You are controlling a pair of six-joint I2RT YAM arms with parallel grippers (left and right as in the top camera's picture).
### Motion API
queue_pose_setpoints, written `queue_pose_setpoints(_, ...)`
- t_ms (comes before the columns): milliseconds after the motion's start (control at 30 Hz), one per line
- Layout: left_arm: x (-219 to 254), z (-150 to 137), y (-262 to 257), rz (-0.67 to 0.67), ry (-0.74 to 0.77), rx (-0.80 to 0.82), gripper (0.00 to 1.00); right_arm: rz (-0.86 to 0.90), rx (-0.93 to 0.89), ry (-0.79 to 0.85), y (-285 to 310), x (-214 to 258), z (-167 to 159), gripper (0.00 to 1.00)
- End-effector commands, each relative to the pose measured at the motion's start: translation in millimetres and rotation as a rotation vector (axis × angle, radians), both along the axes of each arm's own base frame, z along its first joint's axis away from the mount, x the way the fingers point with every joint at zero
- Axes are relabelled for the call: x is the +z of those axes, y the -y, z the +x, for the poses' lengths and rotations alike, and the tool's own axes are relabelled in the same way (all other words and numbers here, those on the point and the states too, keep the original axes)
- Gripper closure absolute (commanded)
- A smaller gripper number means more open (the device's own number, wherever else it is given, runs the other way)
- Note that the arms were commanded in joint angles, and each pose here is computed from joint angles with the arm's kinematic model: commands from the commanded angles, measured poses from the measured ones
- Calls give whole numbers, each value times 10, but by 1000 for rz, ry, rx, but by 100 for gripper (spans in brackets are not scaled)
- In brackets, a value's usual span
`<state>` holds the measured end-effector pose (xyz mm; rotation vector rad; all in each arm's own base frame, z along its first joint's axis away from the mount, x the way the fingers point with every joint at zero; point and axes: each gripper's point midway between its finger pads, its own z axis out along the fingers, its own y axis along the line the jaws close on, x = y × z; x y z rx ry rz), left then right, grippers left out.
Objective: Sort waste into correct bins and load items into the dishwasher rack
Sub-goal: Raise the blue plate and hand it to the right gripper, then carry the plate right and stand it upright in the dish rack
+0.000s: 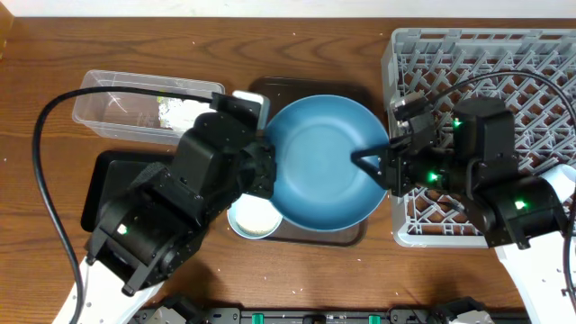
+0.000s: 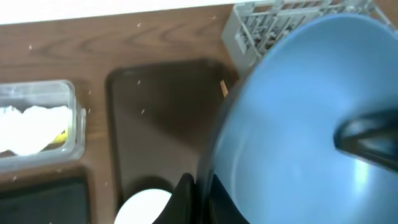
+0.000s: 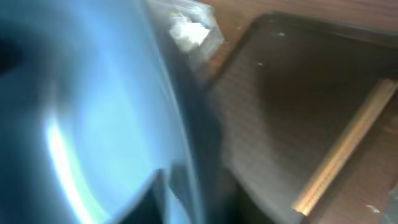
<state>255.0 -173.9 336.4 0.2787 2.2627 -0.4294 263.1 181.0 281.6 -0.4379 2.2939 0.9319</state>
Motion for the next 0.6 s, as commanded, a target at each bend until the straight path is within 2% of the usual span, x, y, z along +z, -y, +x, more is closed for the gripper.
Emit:
queue_pose_setpoints(0,121,-56,134,-36,31,-54,93,-125,-119,35,198,-114,182,99)
queue_pose_setpoints(33,126,-60,145,-37,33,-58,87,-147,-147,50,253,-109,209,99)
queue_pose_setpoints(67,127,-60,147,-38,34,-58,76,-165,-173,65,303,-96,233,99)
queue_pose_setpoints(133,130,-55,149,-38,35,-57,47,-213,-244,109,445,-48,284,99)
queue_pose_setpoints(200,148,-33,141,-38,47,-48,26,-313,-380,163,730,-8,369,99)
queue_pose_setpoints(333,183,-42,126,-45,58,-46,7,-569,-845,252,1654,177,457,99)
queue_pose_setpoints(467,199,-52,119,-48,62,-46,2,-849,-1280,349,2491,524,274,99)
queue_pose_setpoints(567,198,-56,118,-48,61,-46,1,-960,-1522,393,2851,744,141,99)
